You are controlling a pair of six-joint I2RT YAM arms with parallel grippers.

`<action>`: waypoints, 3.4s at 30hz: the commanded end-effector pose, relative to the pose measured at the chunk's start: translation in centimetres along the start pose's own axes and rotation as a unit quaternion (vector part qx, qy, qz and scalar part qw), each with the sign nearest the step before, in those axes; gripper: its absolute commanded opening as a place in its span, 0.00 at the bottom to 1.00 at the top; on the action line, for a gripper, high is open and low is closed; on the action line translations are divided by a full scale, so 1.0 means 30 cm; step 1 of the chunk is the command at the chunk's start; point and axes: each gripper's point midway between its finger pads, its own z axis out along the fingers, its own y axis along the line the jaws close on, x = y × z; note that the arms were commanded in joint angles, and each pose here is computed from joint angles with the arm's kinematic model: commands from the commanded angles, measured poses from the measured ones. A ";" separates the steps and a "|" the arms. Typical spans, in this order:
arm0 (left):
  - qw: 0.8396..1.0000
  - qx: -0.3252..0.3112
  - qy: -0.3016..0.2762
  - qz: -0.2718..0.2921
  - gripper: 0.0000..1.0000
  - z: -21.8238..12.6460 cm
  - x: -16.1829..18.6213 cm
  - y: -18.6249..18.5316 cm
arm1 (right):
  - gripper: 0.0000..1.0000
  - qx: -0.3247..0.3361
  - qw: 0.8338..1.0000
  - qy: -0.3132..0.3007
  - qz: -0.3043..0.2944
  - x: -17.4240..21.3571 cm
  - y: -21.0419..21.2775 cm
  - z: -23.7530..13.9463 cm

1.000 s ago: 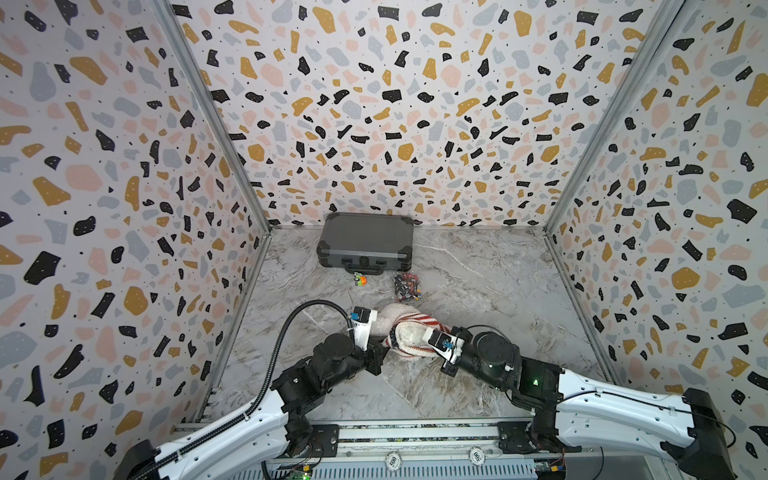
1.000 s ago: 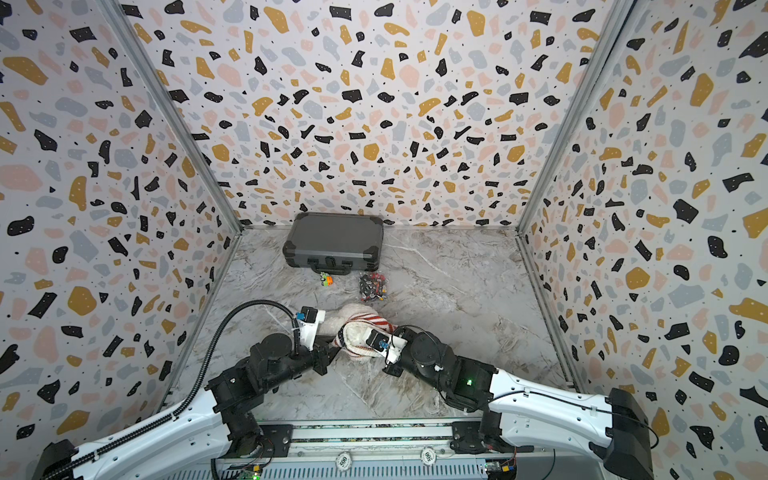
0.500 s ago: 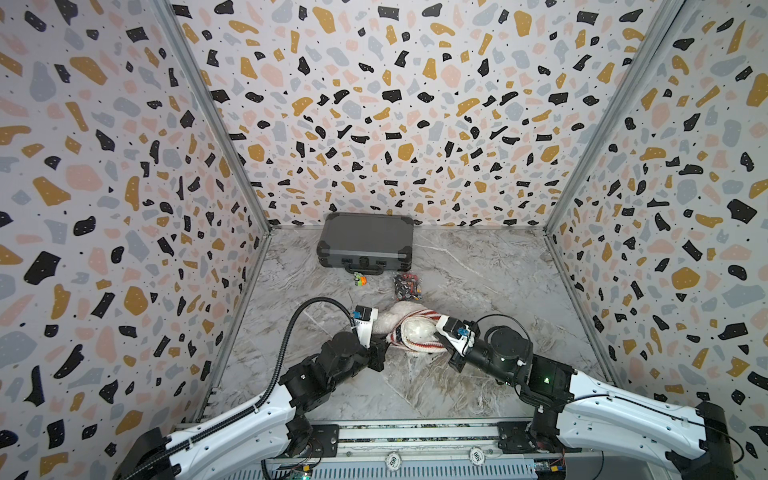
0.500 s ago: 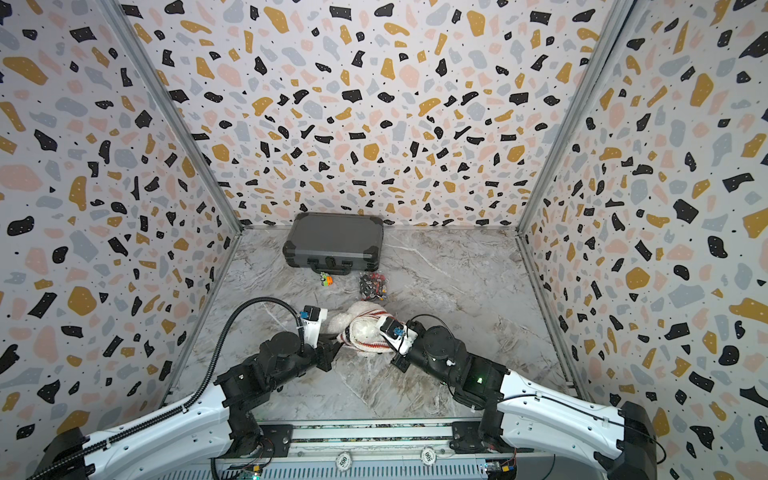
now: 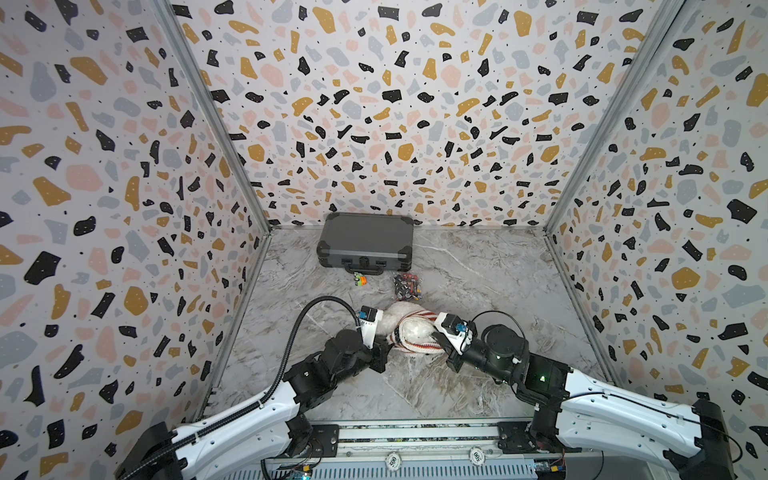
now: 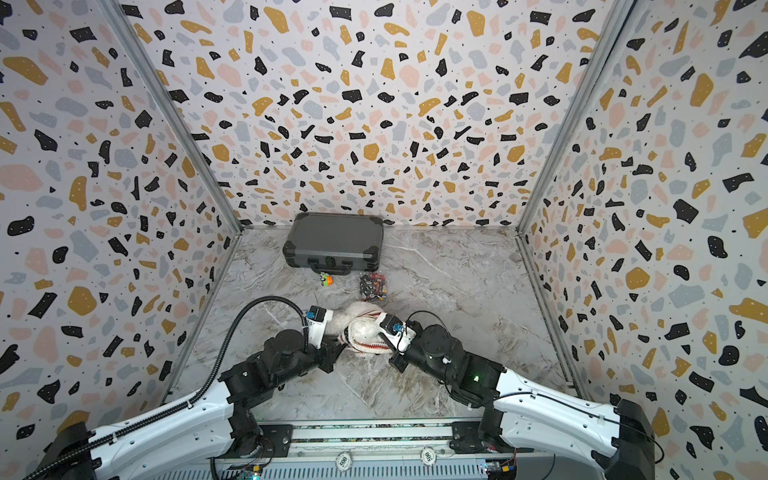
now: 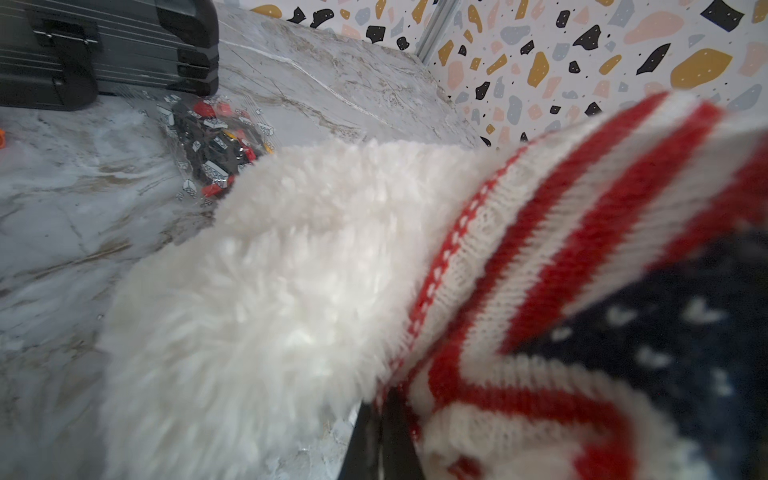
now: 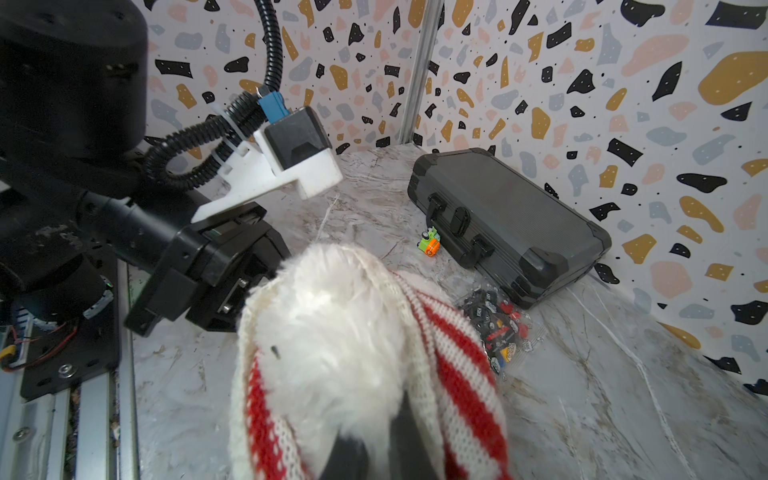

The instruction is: Dress the teddy bear

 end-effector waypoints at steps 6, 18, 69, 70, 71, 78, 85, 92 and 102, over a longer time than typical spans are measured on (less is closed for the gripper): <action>0.998 -0.066 0.016 -0.018 0.00 -0.016 0.067 0.146 | 0.00 0.004 0.991 -0.119 0.058 -0.248 -0.085 -0.099; 0.995 0.101 -0.005 0.006 0.00 -0.013 -0.028 -0.088 | 0.00 0.034 0.995 -0.041 0.090 -0.147 -0.115 0.017; 0.975 0.098 -0.148 -0.135 0.31 0.088 -0.245 -0.270 | 0.00 -0.030 0.908 -0.025 0.416 0.065 -0.166 0.040; 0.975 0.098 -0.146 -0.133 0.30 0.092 -0.245 -0.274 | 0.00 -0.030 0.910 -0.025 0.413 0.064 -0.161 0.039; 0.976 0.098 -0.145 -0.131 0.29 0.092 -0.247 -0.278 | 0.00 -0.031 0.911 -0.025 0.410 0.063 -0.158 0.038; 0.984 0.072 -0.127 -0.104 0.29 0.097 -0.238 -0.273 | 0.00 -0.004 0.923 -0.020 0.385 0.081 -0.150 0.030; 0.988 0.032 -0.122 -0.091 0.47 0.051 -0.233 -0.245 | 0.00 0.023 0.916 -0.079 0.393 0.056 -0.176 -0.014; 0.986 0.042 -0.127 -0.104 0.33 0.022 -0.244 -0.295 | 0.00 0.065 0.913 -0.124 0.384 0.021 -0.238 -0.037; 0.983 0.074 -0.122 -0.115 0.21 0.064 -0.256 -0.373 | 0.00 0.068 0.913 -0.146 0.375 0.010 -0.251 -0.039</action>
